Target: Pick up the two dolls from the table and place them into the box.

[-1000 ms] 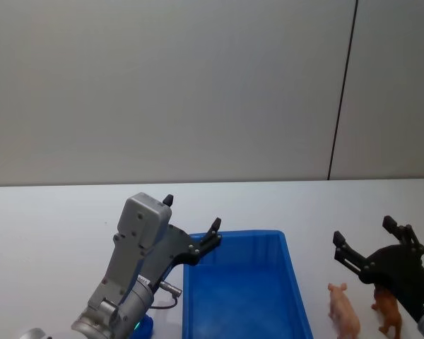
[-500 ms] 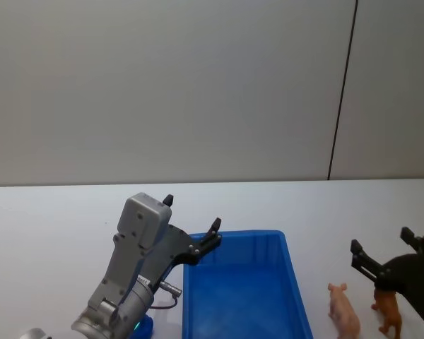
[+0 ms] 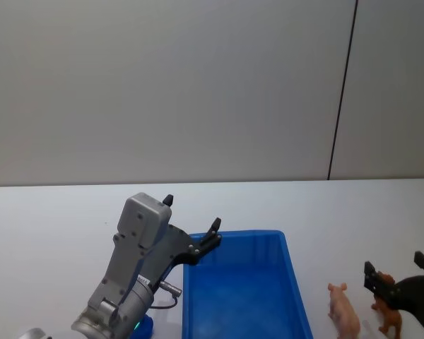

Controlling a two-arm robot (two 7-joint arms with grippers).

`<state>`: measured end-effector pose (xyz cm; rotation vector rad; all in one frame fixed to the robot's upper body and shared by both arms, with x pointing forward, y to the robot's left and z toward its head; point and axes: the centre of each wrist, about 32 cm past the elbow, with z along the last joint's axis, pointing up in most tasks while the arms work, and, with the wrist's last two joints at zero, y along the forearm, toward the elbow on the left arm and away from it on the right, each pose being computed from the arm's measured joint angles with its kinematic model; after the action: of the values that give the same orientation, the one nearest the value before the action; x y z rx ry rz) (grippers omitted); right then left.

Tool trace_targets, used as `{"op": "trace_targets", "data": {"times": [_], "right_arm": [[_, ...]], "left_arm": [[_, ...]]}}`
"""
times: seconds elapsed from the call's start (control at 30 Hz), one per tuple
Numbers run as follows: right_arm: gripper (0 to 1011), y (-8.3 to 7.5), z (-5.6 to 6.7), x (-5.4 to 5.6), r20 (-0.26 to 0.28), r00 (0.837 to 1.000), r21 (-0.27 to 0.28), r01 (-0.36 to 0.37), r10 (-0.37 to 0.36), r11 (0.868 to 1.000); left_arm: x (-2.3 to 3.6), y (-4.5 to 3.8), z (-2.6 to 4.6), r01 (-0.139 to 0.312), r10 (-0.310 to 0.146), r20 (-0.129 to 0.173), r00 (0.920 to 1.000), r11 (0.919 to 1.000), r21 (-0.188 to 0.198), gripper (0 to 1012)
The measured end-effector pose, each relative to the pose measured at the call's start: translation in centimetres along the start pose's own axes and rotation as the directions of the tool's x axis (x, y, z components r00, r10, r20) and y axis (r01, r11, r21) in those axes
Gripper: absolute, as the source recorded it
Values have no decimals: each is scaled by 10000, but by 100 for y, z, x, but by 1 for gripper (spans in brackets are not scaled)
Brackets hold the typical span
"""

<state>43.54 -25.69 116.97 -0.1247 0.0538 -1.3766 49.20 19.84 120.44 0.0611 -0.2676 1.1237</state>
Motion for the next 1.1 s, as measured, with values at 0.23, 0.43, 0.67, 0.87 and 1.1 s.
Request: {"op": "trace_targets", "data": {"times": [0.23,0.43,0.67,0.87,1.1], "right_arm": [[1001,-1,-97,-18,27,9998,-438,182,-181,9989],[1001,11,-188,-49,43,9996,-812,275,-272,9963],[1001,38,-274,-79,11,9992,-1188,393,-394,9921],[976,66,-337,-99,-55,9990,-1467,439,-452,9882],[796,96,-398,-118,-138,9988,-1736,432,-463,9839]], "left_arm": [[0,0,0,0,0,0,10000,10000,0,1001],[0,0,0,-1,1,0,10000,10000,0,1001],[0,0,0,0,0,1,10000,10000,0,1001],[0,0,0,0,0,0,10000,10000,0,1001],[0,0,0,0,0,1,10000,10000,0,1001]]}}
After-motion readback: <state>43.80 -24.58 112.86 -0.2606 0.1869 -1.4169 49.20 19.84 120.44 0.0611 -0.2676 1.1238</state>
